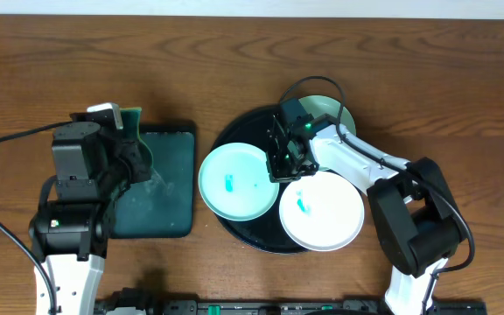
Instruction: Clean dirty plates on tray and stack at the side
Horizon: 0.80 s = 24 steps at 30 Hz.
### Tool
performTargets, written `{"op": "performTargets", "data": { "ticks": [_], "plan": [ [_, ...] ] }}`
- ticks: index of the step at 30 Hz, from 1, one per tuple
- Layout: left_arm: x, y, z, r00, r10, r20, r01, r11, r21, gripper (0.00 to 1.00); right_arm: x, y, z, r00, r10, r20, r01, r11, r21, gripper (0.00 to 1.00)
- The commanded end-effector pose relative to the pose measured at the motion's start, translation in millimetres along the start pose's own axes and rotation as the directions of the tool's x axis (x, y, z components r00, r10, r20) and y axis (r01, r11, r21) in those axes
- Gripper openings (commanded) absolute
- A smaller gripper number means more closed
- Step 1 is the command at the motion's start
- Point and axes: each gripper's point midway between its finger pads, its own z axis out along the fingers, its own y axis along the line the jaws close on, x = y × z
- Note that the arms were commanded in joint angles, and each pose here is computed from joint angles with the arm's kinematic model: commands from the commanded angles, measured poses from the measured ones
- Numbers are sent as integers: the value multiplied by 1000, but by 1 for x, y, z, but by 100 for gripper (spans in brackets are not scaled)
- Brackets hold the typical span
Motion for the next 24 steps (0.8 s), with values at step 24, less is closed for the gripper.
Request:
{"op": "performTargets", "data": {
  "ticks": [24],
  "plan": [
    [103, -36, 84, 775, -224, -592, 336, 938, 86, 7, 4, -2, 7, 1000, -19, -15, 19, 1000, 7, 1]
  ]
}}
